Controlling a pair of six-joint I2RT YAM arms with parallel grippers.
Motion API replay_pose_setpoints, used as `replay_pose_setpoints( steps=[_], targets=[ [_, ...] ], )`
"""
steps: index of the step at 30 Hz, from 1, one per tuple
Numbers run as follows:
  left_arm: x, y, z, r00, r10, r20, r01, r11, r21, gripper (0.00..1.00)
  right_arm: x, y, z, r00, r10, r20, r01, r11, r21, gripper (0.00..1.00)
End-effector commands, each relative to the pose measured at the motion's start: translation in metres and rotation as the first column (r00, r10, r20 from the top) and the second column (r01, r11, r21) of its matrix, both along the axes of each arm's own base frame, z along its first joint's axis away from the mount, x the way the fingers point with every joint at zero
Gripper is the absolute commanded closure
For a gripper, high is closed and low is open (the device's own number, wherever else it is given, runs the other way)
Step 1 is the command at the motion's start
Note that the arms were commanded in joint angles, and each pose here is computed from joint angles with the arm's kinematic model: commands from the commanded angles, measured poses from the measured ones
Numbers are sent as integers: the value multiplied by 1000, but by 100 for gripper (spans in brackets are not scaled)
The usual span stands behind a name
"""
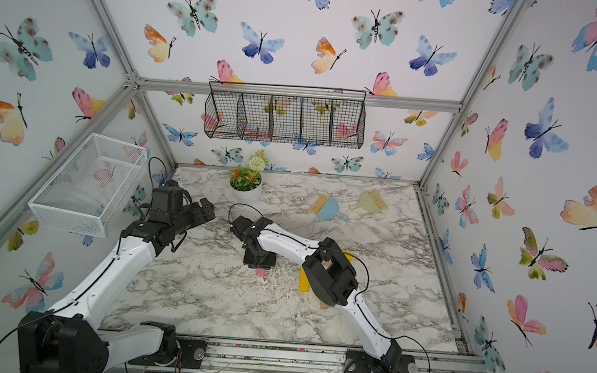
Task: Assemble the letter k with building blocks
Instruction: Assemble the building block at the center of the board.
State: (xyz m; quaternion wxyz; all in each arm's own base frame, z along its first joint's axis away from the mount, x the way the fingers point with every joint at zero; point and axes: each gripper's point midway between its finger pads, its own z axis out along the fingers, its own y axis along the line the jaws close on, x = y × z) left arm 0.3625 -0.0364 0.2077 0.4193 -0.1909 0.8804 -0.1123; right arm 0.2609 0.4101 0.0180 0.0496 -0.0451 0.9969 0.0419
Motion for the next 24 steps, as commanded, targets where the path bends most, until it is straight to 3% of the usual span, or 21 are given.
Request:
replay_pose_setpoints(
  steps=[1, 13, 20, 22, 24],
  targets=[
    [-4, 1, -6, 1000, -3, -17, 3, 1000, -2, 2, -5, -12, -35, 1000, 5, -29, -8, 996, -90, 99],
    [-4, 0, -7, 1000, -8, -21, 8, 1000, -6, 2, -4, -17, -44, 999, -2, -49, -3, 995, -101, 89],
    [-4, 0, -8, 1000, -7, -22, 7, 1000, -6, 2, -4, -15, -41, 999, 3, -49, -7, 996, -88, 75],
    [-4, 1, -8, 1000, -6, -22, 6, 1000, -5, 2, -3, -14, -40, 999, 6, -45, -10, 996, -84, 65],
    [-4, 0, -7, 1000, -6, -21, 6, 1000, -5, 2, -1, -15, -37, 1000, 8, -29, -11, 996, -87, 40]
  ],
)
